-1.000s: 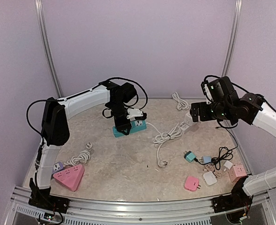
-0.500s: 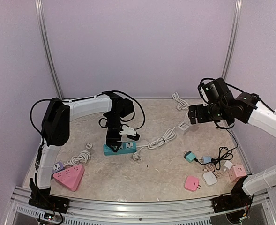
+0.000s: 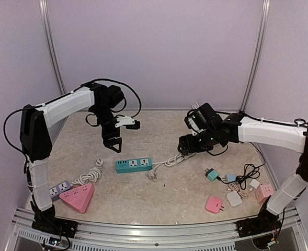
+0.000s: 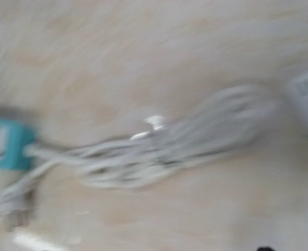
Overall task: Insert the plug
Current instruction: Place the socket at the center of the board, then adjust the socket at the center of the board.
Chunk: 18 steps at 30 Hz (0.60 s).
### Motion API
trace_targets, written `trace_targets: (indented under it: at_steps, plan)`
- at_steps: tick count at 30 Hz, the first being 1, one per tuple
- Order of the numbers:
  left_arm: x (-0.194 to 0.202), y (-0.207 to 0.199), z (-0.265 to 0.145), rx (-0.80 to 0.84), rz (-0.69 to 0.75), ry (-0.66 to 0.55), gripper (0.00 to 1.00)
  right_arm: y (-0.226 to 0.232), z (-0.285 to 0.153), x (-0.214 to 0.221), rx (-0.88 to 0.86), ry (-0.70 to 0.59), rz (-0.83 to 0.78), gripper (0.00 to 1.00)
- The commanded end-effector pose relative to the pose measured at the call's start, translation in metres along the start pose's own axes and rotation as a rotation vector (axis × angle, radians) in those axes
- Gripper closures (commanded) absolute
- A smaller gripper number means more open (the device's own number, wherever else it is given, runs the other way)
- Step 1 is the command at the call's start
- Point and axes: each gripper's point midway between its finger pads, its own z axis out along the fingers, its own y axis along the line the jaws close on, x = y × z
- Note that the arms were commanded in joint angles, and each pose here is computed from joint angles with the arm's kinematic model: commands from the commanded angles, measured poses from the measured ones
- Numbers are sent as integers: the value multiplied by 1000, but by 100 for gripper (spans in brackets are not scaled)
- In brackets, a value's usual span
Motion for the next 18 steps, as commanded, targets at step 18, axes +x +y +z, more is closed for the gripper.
trace_targets:
  at_steps: [18]
  plan:
    - [112,26,-45,-95,-380,-127,2,99,128,85,259,226,-350,23]
